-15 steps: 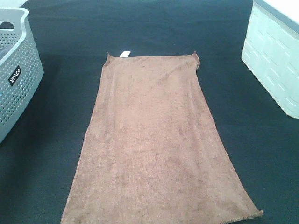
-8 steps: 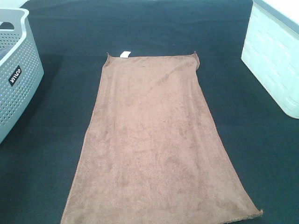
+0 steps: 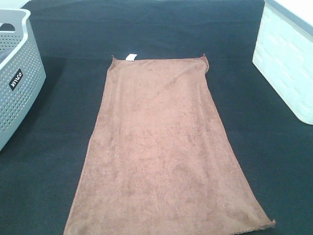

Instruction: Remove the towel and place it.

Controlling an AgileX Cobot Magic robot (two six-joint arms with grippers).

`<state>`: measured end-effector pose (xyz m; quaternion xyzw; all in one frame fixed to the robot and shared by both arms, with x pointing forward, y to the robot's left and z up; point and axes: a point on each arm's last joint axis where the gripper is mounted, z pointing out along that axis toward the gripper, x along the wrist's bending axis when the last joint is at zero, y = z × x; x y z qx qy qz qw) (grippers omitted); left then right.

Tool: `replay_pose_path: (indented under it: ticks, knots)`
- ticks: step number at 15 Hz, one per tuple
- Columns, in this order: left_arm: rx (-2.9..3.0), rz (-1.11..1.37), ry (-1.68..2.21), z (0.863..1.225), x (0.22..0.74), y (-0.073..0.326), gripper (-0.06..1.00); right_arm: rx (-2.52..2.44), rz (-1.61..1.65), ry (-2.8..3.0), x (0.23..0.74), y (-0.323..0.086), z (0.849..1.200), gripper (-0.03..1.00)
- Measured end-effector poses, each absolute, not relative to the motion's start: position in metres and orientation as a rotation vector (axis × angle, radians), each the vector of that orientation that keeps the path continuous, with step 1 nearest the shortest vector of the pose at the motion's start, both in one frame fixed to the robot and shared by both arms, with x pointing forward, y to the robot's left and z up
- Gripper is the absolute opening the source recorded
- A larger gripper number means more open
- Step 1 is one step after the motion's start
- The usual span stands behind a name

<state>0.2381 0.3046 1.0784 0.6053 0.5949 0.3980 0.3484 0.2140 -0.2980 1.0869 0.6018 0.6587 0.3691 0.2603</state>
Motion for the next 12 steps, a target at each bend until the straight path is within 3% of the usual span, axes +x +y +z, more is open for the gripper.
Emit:
replay_pose_path:
  ticks: [4,12]
  knots:
    - [1.563,0.983,1.515,1.055,0.233,0.300,0.75,1.564,0.965,1.821,0.216,-0.298,1.050,0.58]
    - [1.552,0.961,1.529,1.053,0.234,0.300,0.75,1.505,1.023,1.768,0.228,-0.296,1.046,0.58]
